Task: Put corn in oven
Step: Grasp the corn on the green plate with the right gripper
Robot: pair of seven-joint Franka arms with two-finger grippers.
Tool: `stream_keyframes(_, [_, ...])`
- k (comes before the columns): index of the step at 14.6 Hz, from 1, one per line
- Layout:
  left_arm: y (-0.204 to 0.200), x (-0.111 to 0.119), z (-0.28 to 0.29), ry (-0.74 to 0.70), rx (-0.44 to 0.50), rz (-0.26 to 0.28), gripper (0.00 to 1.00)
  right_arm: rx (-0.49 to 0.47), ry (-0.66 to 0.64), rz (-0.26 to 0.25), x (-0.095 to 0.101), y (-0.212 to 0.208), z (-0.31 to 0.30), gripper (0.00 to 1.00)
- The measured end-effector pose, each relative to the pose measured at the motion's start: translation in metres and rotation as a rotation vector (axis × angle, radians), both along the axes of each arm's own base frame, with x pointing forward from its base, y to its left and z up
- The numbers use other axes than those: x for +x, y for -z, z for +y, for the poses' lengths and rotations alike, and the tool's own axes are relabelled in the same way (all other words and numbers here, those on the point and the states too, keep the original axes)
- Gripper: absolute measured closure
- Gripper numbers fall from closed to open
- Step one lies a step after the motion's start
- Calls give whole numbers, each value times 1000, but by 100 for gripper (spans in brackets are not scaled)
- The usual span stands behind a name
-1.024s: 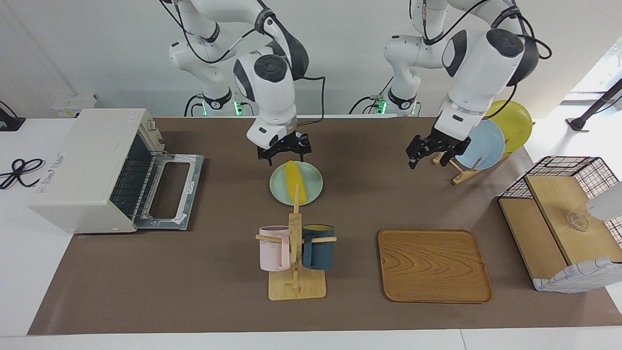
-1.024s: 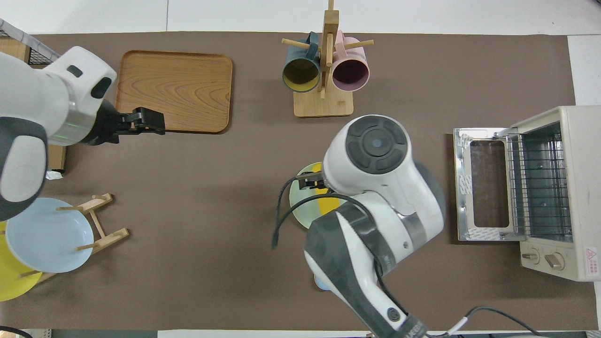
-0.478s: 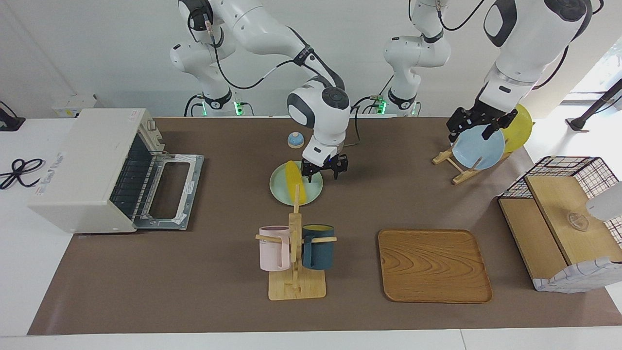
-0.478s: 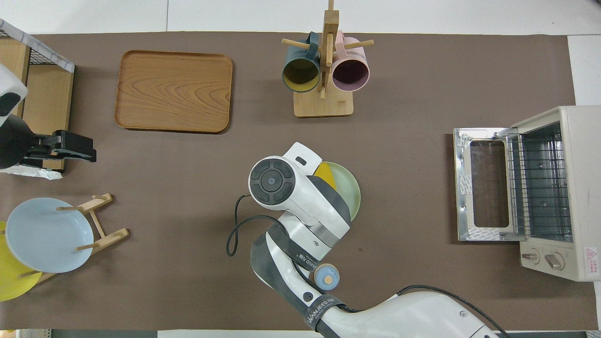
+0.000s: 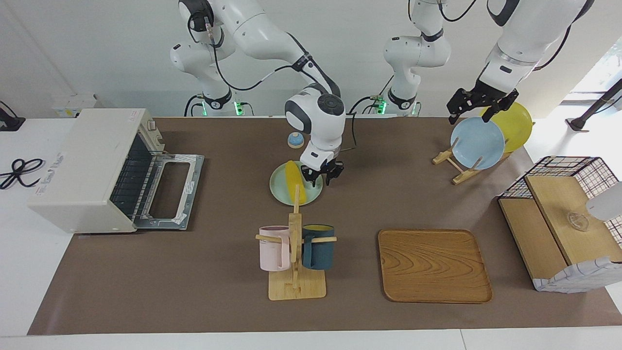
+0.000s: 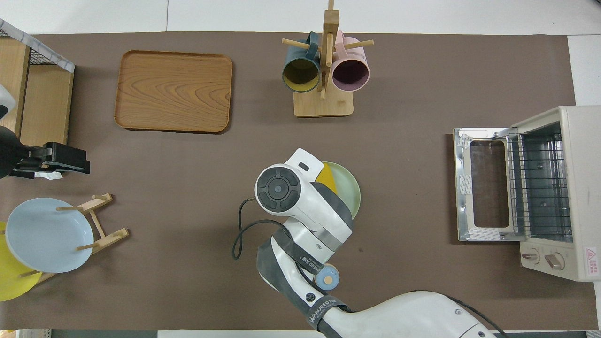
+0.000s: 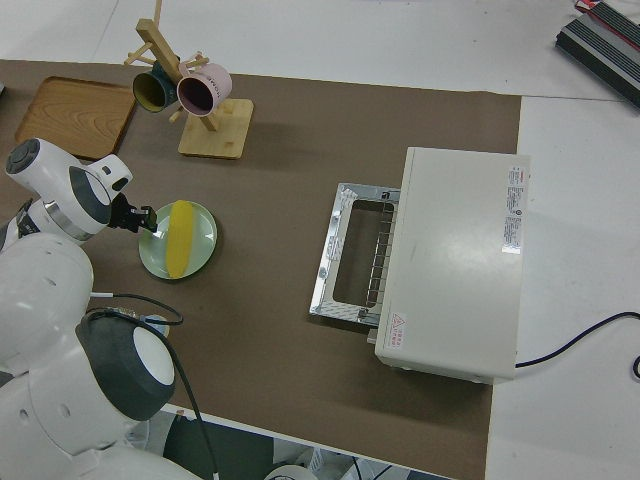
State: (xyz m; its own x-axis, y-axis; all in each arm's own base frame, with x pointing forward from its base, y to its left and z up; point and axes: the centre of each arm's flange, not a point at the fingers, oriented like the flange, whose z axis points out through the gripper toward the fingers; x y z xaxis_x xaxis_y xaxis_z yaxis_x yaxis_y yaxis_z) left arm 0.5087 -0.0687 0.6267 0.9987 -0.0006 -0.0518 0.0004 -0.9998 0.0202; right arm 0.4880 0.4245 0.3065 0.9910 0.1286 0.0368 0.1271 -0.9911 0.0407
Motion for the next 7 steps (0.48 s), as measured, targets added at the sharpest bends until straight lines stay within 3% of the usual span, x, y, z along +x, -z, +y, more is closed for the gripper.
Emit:
stream_keyframes(3, [2,2,0,2,0,-5,0,-5,-2,7,-5,5,-1,51])
stream_keyframes(5, [8,8,5,-9,1,2,0,-7,-5,10,-9,8,-2,68])
stream_keyframes(7, [17,16,12,-18,4,13,0,-9,-5,11,-11,8,-3,93])
